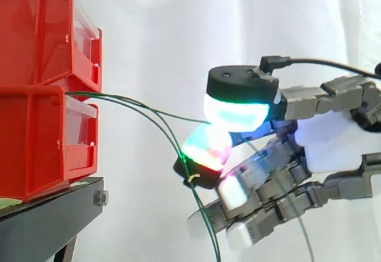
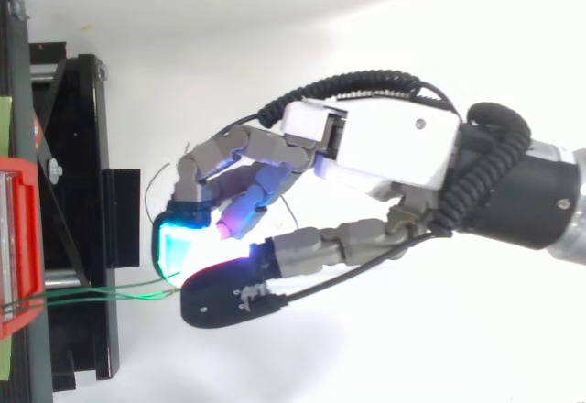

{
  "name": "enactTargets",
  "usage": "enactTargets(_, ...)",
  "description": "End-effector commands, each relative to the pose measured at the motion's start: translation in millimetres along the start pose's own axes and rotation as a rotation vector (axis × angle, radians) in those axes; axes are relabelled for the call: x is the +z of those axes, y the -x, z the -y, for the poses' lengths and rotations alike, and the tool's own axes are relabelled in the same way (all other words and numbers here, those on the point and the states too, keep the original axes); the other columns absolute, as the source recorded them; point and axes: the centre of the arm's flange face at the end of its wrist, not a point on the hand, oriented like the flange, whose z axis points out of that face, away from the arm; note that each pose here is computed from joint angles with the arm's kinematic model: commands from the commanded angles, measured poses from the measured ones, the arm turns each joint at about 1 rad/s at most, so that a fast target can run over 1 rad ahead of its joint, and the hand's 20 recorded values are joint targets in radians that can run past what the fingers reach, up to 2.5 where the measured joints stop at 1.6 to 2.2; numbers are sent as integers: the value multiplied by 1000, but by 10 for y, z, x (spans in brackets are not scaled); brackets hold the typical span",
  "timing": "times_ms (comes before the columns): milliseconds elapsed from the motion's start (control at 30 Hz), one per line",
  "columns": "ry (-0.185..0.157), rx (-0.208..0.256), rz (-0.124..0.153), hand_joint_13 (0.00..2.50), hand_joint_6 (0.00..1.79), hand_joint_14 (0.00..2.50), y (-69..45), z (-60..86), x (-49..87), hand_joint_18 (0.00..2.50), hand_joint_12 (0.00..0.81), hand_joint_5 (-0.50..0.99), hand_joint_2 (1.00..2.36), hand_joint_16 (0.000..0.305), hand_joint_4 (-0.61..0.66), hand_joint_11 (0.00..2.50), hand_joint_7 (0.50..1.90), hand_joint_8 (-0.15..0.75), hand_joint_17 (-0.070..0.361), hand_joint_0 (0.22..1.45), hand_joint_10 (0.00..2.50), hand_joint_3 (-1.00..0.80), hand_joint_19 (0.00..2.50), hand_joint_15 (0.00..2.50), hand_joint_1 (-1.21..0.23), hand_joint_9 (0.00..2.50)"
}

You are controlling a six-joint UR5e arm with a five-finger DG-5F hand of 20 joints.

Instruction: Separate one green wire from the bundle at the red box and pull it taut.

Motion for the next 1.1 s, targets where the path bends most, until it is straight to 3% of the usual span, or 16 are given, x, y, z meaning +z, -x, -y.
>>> enactTargets(0,-42,-17,-4,600,888,8,60,-116,-116,600,413,-87,1006,60,93,414,1131,326,135,577,13,-97,381,222,-719,1033)
enactTargets(33,-63,-20,-4,601,888,8,124,-145,-155,600,414,-87,1005,60,93,405,1133,330,136,577,11,-93,381,221,-719,1035)
enactTargets(133,-90,-14,-6,602,888,7,148,-118,-211,599,415,-87,1005,60,95,403,1133,327,136,578,13,-95,381,218,-720,1036)
enactTargets(167,-112,-22,-3,602,887,7,189,-41,-304,599,414,-87,1005,60,94,404,1134,327,136,578,11,-95,381,222,-720,1035)
enactTargets(233,-114,-22,-3,602,887,8,206,-33,-341,601,415,-86,1004,61,92,407,1137,328,136,579,11,-95,380,221,-721,1038)
enactTargets(267,-97,-15,6,603,887,7,239,7,-425,603,417,-86,1004,61,92,414,1136,329,137,578,11,-91,379,218,-721,1037)
enactTargets(300,-97,-15,6,602,888,8,239,7,-425,603,416,-85,1004,61,91,407,1126,328,137,579,11,-94,380,221,-722,1038)
enactTargets(400,-55,7,23,602,887,8,271,66,-455,603,417,-84,1003,61,91,403,1132,330,137,579,11,-93,379,220,-723,1036)
enactTargets(500,-85,-8,24,601,886,8,304,292,-522,602,418,-84,1003,61,91,403,1135,333,137,579,12,-91,377,224,-724,1036)
enactTargets(700,-33,5,36,601,886,8,256,260,-481,601,417,-84,1003,61,91,400,1136,329,137,579,13,-87,369,223,-724,1036)
enactTargets(1067,-26,2,33,593,886,8,224,256,-481,594,414,-84,1003,61,91,411,1139,328,137,581,11,-92,370,219,-728,1036)
